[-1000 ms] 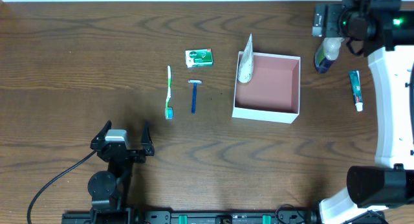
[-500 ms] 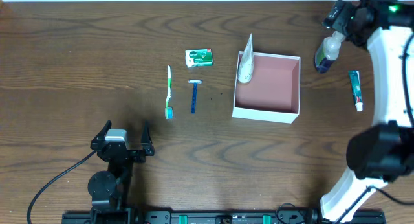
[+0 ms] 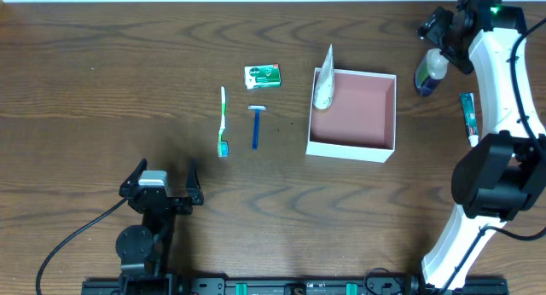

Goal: Pack container
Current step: 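Move the right gripper to the foam soap bottle and grasp it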

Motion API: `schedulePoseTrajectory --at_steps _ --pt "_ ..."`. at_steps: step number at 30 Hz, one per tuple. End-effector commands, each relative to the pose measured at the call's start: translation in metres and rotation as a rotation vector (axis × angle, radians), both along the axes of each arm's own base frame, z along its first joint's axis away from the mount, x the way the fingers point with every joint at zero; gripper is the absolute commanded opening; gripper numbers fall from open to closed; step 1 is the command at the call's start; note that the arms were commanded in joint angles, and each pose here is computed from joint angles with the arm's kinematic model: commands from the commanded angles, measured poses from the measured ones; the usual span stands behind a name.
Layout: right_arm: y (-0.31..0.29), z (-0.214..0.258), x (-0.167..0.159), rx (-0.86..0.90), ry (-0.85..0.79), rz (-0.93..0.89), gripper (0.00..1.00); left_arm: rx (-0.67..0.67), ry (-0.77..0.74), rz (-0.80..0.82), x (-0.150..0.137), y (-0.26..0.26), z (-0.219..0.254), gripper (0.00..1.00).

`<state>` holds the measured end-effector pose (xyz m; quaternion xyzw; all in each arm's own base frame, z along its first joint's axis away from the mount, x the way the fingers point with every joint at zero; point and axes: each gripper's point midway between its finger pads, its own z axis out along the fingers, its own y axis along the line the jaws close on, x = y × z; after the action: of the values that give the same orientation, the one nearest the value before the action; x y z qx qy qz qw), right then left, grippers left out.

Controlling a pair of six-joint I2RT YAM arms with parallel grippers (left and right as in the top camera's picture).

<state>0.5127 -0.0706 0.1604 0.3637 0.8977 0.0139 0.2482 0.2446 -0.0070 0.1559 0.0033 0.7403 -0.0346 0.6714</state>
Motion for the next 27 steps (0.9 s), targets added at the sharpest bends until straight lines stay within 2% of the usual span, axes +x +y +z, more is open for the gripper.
schedulePoseTrajectory --at_steps 1,12,17,27 --pt "-0.004 -0.013 0.005 0.016 0.005 -0.079 0.94 -0.002 0.040 -0.006 0.000 -0.001 -0.015 0.98" --pt "-0.010 -0.015 0.015 -0.001 -0.030 -0.112 0.91 -0.002 0.040 -0.006 0.000 -0.001 -0.015 0.98" --pt "-0.013 -0.013 0.019 -0.025 -0.041 -0.096 0.86 -0.002 0.040 -0.006 0.000 -0.001 -0.015 0.98" --pt "-0.016 -0.025 0.020 -0.054 -0.018 -0.082 0.86 -0.002 0.040 -0.006 0.000 -0.001 -0.015 0.98"
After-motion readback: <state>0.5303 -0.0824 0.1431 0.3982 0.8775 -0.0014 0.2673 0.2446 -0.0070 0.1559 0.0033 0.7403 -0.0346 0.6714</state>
